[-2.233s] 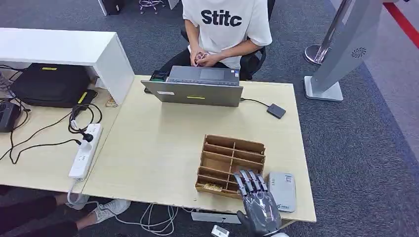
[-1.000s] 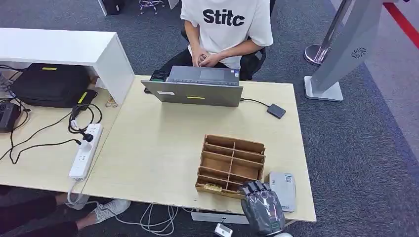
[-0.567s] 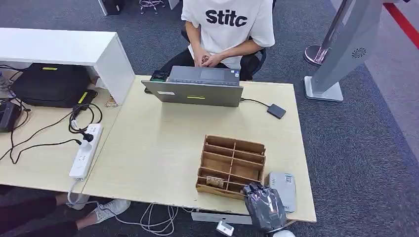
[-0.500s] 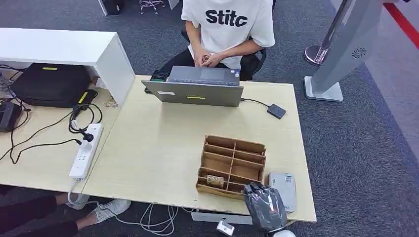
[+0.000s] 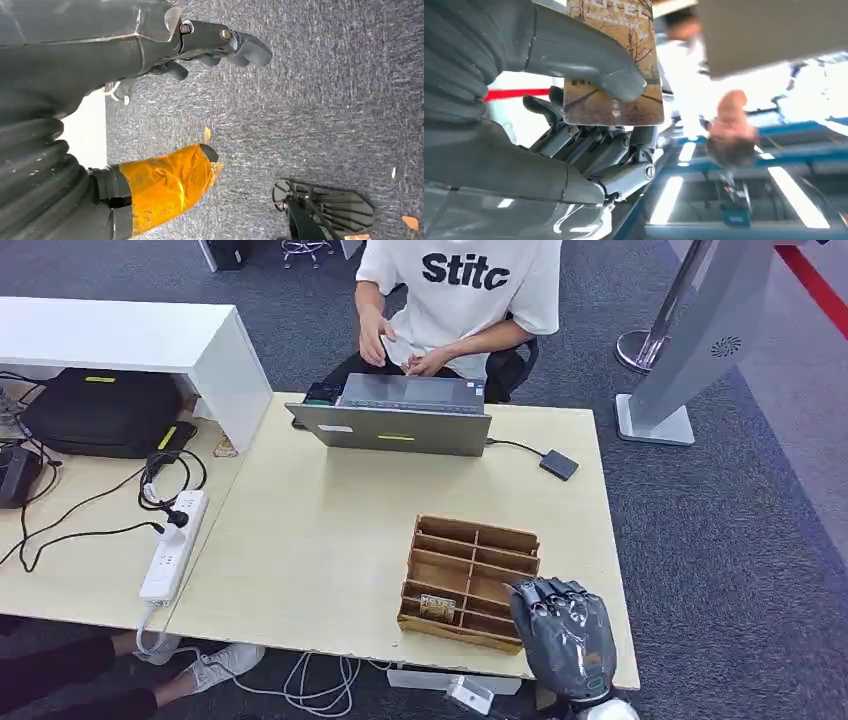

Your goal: Pass the card to the sensor for recognition and then transmit it.

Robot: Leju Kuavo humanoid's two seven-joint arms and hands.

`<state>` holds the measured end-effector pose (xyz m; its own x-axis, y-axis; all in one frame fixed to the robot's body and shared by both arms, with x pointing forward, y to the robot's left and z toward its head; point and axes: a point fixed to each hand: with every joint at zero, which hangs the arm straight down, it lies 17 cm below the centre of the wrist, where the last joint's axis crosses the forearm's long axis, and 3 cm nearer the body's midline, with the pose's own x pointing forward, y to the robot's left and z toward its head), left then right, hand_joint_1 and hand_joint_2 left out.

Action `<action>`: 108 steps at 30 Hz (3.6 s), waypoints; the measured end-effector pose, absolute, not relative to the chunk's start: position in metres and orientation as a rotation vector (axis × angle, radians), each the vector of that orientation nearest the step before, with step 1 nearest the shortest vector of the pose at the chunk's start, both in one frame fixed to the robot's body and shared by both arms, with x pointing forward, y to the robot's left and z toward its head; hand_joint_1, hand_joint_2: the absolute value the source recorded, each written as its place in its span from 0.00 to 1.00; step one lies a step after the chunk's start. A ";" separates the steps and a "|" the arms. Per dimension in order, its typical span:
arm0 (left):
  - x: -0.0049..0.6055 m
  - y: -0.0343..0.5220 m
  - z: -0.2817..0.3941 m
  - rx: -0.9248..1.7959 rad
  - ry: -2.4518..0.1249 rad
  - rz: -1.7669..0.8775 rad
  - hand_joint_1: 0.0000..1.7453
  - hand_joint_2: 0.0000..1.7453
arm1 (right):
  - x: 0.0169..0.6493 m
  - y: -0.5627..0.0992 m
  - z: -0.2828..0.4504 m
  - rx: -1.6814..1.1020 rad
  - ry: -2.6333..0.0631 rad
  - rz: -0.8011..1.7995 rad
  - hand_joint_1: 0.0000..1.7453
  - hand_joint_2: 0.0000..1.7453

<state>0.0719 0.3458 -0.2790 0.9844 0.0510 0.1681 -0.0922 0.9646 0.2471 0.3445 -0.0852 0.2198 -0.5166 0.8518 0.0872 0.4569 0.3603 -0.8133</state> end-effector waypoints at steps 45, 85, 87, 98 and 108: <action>0.088 0.352 -0.276 0.222 -0.203 -0.133 0.00 1.00 | 0.502 0.063 0.297 -0.001 -1.968 0.799 0.00 1.00; 0.075 0.365 -0.277 0.256 -0.162 -0.082 0.00 1.00 | 0.162 -0.387 -0.249 -0.106 -0.491 -1.103 0.00 1.00; 0.075 0.365 -0.277 0.256 -0.162 -0.082 0.00 1.00 | 0.162 -0.387 -0.249 -0.106 -0.490 -1.103 0.00 1.00; 0.084 0.346 -0.277 0.196 -0.200 -0.124 1.00 1.00 | 0.137 -0.247 -0.264 0.054 -0.362 0.062 1.00 1.00; 0.083 0.344 -0.277 0.195 -0.197 -0.114 0.04 1.00 | 0.081 -0.252 -0.278 -0.024 -0.123 0.191 0.00 1.00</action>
<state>0.0833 0.3442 -0.2774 0.9742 -0.1314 0.1835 0.0932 0.9748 0.2029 0.0808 -0.2523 -0.2782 0.9743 0.1910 0.1194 -0.1880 0.9815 -0.0357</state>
